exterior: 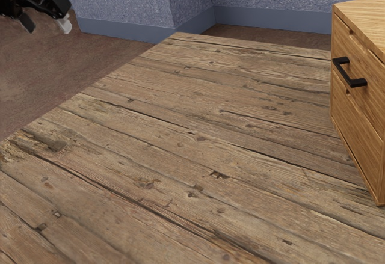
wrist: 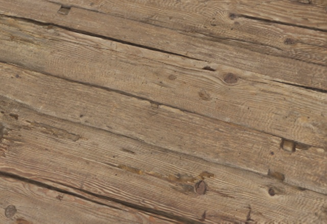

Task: Pull the drawer handle with one arm to open the drawer

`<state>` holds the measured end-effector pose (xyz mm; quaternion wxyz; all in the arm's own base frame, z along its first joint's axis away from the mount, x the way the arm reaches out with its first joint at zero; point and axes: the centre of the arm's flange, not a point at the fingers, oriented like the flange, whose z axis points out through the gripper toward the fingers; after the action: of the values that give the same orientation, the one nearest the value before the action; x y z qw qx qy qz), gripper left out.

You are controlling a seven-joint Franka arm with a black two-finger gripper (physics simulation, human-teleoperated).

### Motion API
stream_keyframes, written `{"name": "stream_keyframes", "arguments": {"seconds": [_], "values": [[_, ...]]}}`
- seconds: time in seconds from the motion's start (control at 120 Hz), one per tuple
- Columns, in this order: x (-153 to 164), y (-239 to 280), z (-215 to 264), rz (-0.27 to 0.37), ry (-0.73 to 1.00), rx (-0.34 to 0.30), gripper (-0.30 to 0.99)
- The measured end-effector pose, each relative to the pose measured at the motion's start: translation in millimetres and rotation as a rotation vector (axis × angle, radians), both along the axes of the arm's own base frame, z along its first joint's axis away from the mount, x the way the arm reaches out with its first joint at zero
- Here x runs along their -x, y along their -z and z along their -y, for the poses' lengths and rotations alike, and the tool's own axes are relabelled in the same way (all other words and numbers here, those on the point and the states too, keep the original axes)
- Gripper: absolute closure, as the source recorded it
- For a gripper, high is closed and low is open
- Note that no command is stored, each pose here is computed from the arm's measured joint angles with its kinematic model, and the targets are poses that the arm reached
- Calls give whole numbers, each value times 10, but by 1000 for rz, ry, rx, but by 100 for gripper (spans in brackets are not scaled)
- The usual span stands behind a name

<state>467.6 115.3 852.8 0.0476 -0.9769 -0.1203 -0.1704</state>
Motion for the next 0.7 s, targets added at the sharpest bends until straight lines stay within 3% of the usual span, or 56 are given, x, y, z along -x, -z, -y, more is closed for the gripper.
{"name": "stream_keyframes", "arguments": {"seconds": [0.125, 0.208, 0.258, 0.358, 0.408, 0.475, 0.558, 0.7], "values": [[-289, 112, 1541, -21, 313, 5, 2], [-326, 209, 2071, -41, 406, -19, 2], [-443, 274, 1911, -44, 366, -28, 2], [-645, 365, 905, -35, 143, -27, 2], [-801, 465, 774, -13, 77, -1, 2], [-1404, 862, 1038, 63, 69, 13, 2], [-2113, 1356, 1460, 245, 82, 81, 2], [-2563, 1577, 1766, 518, 15, 264, 2]]}}
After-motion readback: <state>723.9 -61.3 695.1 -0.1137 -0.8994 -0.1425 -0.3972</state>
